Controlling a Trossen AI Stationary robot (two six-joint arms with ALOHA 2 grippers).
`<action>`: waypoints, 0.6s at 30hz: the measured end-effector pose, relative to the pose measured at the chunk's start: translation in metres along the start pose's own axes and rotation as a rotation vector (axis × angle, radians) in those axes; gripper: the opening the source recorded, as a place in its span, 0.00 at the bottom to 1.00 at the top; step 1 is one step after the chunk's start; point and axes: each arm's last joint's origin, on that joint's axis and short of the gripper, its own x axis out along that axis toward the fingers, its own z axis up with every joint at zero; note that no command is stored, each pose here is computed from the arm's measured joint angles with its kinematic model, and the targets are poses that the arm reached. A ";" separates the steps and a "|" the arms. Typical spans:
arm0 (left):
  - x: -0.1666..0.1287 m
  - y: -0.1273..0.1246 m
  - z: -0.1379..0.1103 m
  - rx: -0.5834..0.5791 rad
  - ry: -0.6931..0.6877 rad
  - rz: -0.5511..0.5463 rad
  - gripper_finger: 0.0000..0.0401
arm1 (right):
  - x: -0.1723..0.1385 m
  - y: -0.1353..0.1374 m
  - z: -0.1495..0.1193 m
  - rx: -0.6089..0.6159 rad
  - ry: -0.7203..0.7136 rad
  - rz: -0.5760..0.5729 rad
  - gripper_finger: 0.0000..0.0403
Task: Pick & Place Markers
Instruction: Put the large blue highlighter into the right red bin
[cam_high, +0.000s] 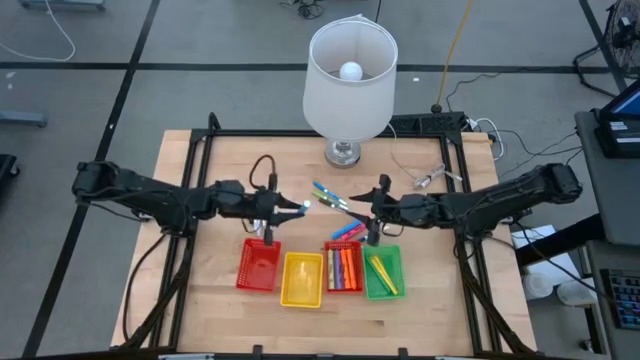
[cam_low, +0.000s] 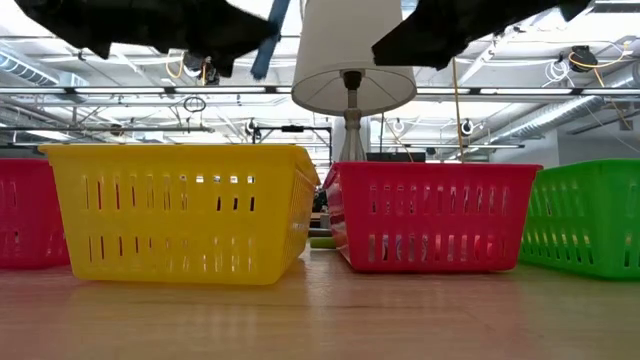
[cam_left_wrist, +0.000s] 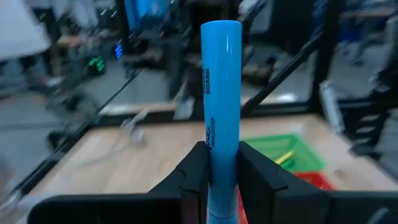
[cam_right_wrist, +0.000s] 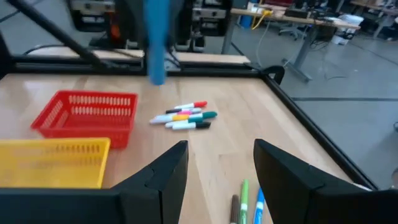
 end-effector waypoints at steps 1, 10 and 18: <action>0.003 0.000 -0.001 -0.003 -0.011 -0.013 0.16 | 0.005 0.000 -0.001 0.004 -0.013 -0.006 0.42; 0.020 -0.015 -0.011 0.023 0.048 -0.090 0.16 | 0.044 0.004 -0.007 0.000 -0.175 0.100 0.42; 0.021 -0.016 -0.012 0.033 0.059 -0.076 0.16 | 0.045 0.019 0.000 0.007 -0.326 0.273 0.42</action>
